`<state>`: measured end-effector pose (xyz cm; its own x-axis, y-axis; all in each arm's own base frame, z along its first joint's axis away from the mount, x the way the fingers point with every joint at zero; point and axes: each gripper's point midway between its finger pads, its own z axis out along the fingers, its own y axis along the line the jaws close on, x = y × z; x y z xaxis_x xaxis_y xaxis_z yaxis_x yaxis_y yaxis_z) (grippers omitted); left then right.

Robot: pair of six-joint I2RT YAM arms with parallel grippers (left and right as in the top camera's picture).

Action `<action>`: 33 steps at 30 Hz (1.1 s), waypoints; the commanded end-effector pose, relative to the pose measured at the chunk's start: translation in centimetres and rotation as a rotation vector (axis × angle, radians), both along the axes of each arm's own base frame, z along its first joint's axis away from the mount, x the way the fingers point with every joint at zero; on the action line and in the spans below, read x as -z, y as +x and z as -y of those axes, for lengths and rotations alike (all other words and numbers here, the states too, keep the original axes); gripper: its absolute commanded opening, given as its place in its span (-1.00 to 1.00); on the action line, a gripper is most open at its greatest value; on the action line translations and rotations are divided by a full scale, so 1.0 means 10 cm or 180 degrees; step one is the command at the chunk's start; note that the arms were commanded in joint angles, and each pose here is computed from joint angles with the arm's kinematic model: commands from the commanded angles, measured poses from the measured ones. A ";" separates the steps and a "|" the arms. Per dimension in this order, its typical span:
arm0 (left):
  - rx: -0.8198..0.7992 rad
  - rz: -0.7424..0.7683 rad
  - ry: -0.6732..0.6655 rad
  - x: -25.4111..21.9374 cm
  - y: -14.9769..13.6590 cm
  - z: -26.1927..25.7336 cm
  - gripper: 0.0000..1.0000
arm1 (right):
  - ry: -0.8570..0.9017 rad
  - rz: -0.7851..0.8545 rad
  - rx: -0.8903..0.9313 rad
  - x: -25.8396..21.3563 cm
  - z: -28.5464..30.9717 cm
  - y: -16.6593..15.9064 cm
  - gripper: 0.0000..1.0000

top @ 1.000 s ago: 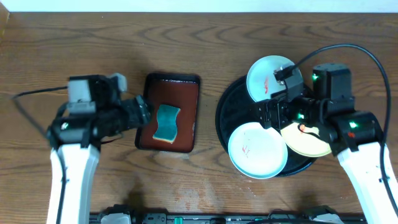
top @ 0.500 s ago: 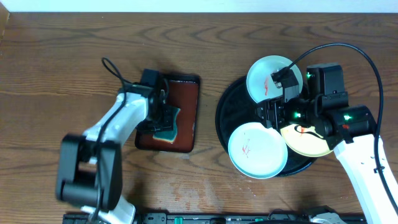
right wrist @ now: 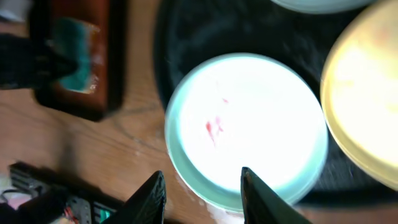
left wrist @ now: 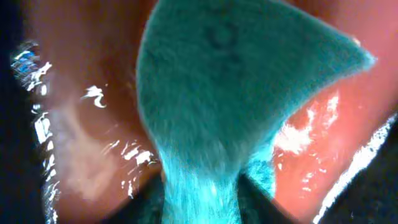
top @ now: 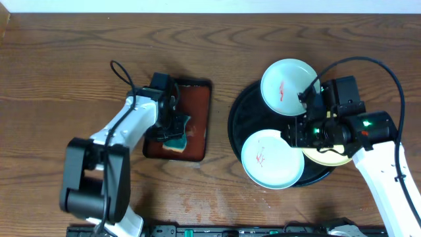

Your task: Clean dirty plates on tray and stack at the side

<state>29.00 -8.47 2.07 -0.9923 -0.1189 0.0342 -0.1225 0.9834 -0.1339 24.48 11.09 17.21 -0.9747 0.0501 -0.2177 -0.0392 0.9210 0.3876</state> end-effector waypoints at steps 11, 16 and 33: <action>-0.0005 0.0402 0.0063 -0.01 0.20 -0.05 0.06 | -0.0665 -0.1426 0.0539 1.07 0.33 -0.79 -0.21; 0.0016 0.0149 0.0113 0.25 0.11 -0.05 -0.17 | -0.1000 -0.1380 0.0808 1.22 0.54 -0.80 -0.16; 0.0027 0.0213 0.0112 -0.12 0.17 -0.03 -0.86 | -0.0763 -0.1434 0.0996 1.64 0.46 -0.87 -0.07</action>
